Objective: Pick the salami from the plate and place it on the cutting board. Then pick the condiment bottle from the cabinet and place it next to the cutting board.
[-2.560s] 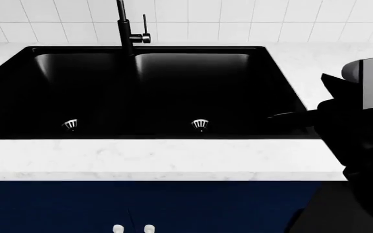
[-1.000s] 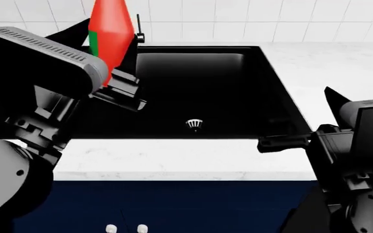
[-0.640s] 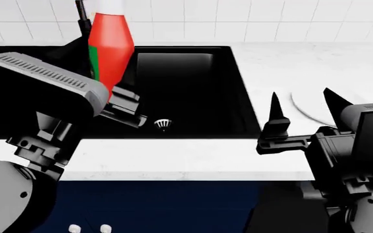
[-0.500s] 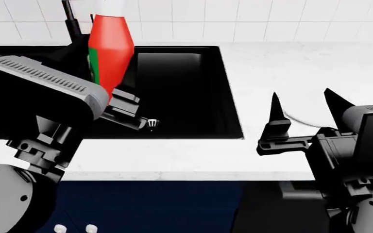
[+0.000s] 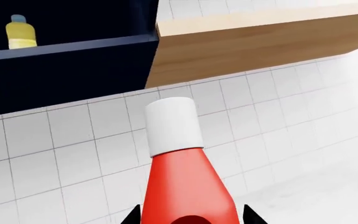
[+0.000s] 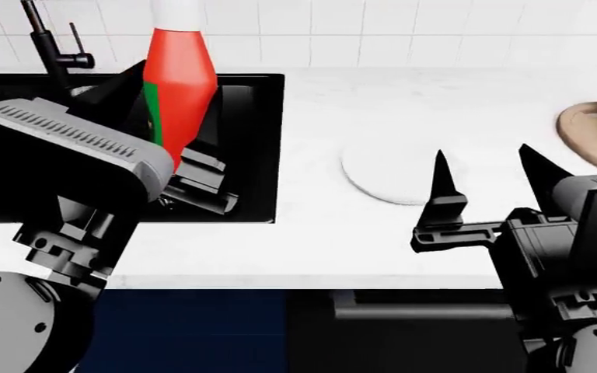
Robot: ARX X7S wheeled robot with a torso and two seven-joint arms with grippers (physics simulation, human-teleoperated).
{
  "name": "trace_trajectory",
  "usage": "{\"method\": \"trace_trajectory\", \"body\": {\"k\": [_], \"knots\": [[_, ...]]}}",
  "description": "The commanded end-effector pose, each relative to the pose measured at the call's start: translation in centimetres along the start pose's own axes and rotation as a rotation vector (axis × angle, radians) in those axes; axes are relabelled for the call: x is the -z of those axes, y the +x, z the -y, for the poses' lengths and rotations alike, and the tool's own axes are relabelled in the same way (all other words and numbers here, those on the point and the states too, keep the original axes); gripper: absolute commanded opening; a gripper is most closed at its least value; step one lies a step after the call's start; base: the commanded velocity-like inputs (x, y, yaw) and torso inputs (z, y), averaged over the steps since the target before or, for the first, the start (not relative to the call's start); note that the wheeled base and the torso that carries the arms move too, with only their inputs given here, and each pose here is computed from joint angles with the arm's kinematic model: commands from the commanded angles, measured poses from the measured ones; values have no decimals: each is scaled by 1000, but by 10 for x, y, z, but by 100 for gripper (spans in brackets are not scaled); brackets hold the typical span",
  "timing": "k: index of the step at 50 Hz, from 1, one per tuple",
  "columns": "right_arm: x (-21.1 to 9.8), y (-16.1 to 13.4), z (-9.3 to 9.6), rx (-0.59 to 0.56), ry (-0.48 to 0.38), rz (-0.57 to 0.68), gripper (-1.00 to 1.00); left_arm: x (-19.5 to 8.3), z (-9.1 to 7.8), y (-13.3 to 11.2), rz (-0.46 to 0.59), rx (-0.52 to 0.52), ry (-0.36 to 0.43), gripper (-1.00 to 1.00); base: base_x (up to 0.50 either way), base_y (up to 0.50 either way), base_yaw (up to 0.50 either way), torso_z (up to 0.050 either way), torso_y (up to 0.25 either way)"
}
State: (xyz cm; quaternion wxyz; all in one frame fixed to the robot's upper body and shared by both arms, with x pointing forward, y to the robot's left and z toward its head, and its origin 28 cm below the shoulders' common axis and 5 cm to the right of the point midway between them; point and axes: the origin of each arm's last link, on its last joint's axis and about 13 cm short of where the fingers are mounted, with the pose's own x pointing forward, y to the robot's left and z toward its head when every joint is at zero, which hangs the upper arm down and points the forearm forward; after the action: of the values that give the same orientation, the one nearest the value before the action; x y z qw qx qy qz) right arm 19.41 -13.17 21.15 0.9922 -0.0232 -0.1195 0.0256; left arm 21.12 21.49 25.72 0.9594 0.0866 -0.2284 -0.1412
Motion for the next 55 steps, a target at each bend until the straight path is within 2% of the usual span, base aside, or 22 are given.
{"method": "trace_trajectory", "body": {"k": [1,55], "knots": [[1,-2,0,-1,9,2,100,-2,-1,1,20,-25,-12,-100,0,-500,0,0,0],[6,-1,-3,-9,50,21,100,-4,-1,-1,29,-39,-25,-100,14,-500,0,0,1]]}}
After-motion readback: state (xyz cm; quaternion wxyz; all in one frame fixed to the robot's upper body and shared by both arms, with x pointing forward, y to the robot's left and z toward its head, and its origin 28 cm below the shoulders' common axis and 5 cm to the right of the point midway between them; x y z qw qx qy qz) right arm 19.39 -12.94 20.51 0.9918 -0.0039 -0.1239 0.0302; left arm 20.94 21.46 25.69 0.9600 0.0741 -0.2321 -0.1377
